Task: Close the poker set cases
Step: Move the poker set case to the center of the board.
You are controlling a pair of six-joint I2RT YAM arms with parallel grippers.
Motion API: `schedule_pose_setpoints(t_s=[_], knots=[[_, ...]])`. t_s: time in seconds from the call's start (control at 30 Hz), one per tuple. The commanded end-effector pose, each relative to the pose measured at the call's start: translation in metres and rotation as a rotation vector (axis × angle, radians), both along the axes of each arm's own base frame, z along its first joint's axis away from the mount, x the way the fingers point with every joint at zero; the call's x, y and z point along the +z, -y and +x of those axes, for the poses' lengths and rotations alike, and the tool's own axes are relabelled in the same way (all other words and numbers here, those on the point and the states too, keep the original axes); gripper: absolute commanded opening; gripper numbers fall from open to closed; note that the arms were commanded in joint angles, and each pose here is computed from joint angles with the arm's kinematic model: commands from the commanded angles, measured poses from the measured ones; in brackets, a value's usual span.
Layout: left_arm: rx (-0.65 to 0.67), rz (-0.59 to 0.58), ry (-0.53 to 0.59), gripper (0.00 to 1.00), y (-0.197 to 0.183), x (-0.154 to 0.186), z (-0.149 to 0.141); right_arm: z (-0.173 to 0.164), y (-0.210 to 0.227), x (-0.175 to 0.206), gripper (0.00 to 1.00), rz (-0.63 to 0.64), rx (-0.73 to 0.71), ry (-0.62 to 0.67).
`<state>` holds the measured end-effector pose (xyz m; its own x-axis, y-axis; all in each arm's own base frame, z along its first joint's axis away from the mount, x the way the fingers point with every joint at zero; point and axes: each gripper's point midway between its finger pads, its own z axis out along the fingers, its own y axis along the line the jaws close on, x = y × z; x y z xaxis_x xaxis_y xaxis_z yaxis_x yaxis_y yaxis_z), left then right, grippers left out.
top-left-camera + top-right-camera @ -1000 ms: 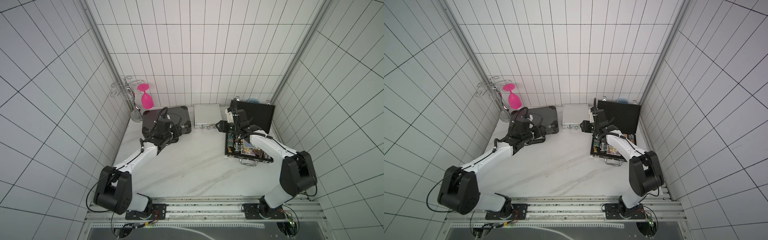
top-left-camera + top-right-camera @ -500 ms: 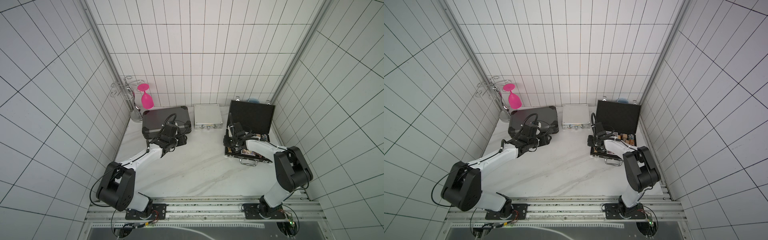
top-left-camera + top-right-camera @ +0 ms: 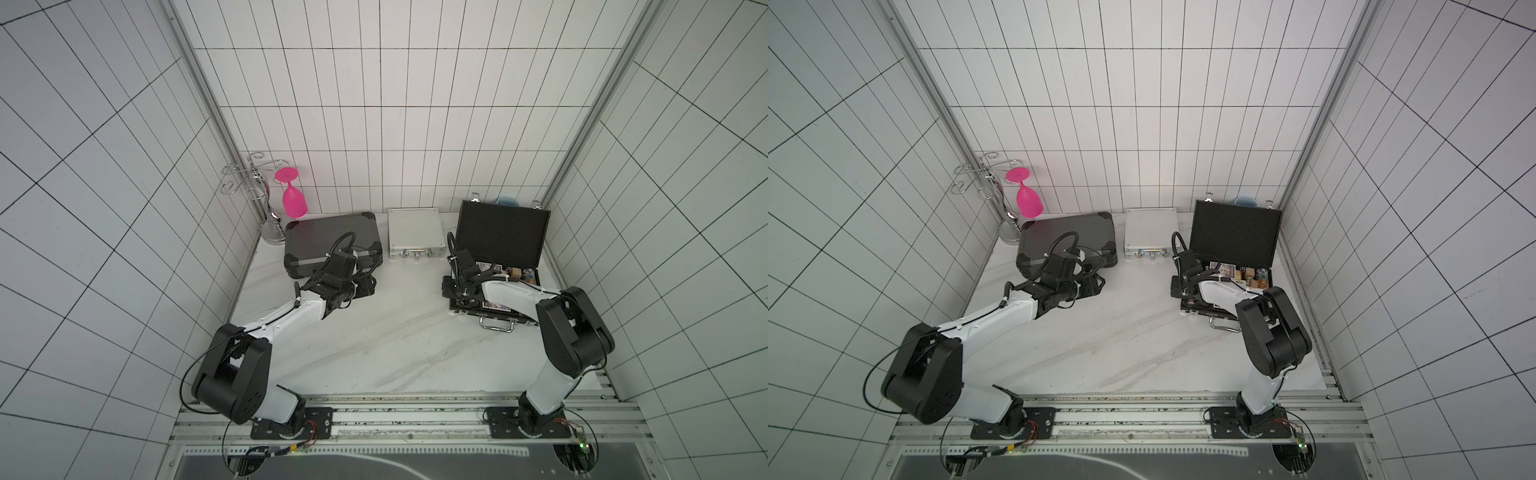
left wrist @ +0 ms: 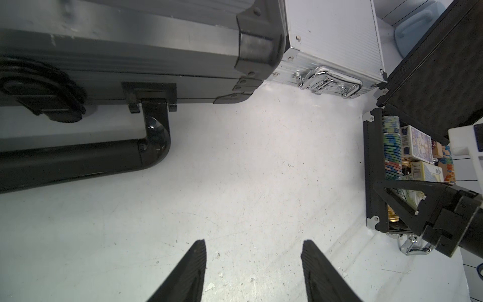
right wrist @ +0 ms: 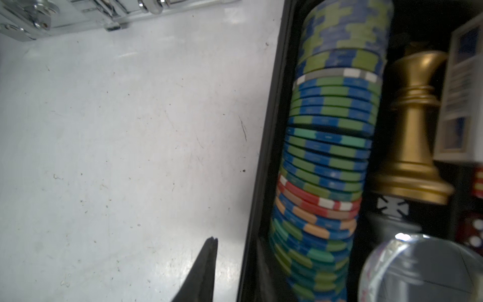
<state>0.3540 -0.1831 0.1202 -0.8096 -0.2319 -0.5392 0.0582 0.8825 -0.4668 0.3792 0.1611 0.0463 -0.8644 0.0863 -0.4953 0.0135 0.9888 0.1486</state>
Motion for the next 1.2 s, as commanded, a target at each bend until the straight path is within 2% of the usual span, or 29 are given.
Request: schedule_pose_setpoints(t_s=[0.0,0.2,0.4,0.73,1.0,1.17], knots=[[-0.018,-0.014,0.05,0.59,0.004,0.025,0.003,-0.013,0.005,-0.019,0.22,-0.04,-0.046,-0.074],[-0.029,-0.017,0.068,0.59,0.004,0.035,0.001,-0.027,0.005,-0.019,0.07,-0.007,-0.085,-0.088],[-0.035,-0.022,0.084,0.59,0.004,0.043,0.0,-0.04,0.002,-0.027,0.01,0.034,-0.091,-0.122],[-0.027,-0.022,0.098,0.59,0.002,0.052,0.003,-0.076,-0.024,-0.012,0.0,0.128,-0.067,-0.111],[-0.003,-0.015,0.099,0.6,-0.004,0.055,0.008,-0.097,-0.066,-0.001,0.01,0.202,0.015,-0.096],[0.028,-0.012,0.088,0.6,-0.015,0.052,0.01,-0.103,-0.111,0.003,0.01,0.22,0.11,-0.096]])
